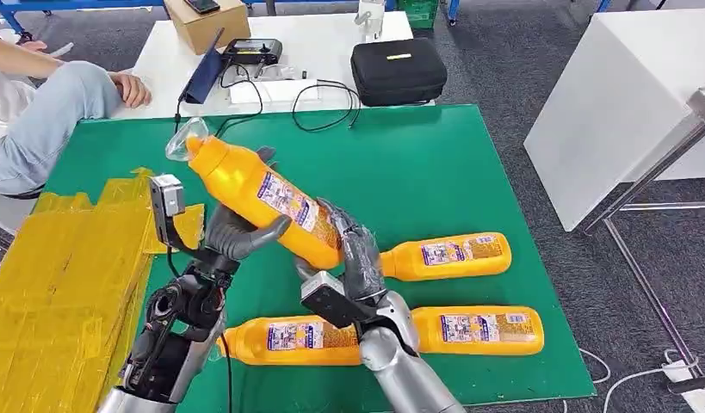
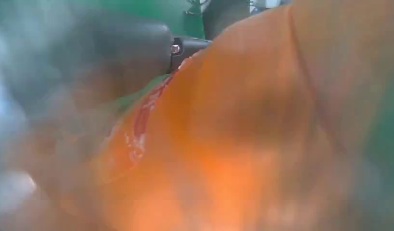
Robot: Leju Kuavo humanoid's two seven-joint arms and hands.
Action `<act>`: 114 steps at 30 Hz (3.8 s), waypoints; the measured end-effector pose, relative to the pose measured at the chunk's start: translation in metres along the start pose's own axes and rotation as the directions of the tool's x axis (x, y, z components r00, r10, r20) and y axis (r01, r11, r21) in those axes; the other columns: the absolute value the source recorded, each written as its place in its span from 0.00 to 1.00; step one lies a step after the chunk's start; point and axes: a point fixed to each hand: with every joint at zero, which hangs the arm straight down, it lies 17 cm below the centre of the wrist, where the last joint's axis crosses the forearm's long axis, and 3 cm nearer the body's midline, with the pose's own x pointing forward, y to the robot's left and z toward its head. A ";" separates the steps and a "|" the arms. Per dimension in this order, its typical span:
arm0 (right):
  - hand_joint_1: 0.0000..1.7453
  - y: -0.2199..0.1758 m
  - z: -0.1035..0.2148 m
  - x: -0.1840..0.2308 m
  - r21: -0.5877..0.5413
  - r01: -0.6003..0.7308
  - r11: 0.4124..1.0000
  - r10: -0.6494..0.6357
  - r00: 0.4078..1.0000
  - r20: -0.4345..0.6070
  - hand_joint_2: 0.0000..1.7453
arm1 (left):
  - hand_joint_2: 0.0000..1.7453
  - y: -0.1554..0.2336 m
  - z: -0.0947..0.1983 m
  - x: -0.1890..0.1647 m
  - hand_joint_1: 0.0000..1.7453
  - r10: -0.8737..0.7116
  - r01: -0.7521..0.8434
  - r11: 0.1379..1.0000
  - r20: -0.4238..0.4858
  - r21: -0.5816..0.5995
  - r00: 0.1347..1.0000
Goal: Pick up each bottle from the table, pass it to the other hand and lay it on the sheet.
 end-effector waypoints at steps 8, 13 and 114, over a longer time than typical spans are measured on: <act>1.00 0.003 -0.003 0.004 0.007 0.005 1.000 -0.006 1.000 0.010 1.00 | 1.00 0.007 0.001 0.005 1.00 0.030 -0.031 0.999 0.024 0.025 0.999; 1.00 0.002 -0.004 0.005 0.000 0.011 1.000 -0.011 1.000 0.010 1.00 | 1.00 0.011 0.002 0.009 1.00 0.048 -0.050 0.998 0.039 0.046 0.998; 0.00 -0.089 -0.016 0.086 -0.148 0.049 0.988 -0.017 0.977 0.213 1.00 | 1.00 0.339 0.109 -0.085 0.00 -0.770 0.668 -0.294 -0.244 -0.684 -0.589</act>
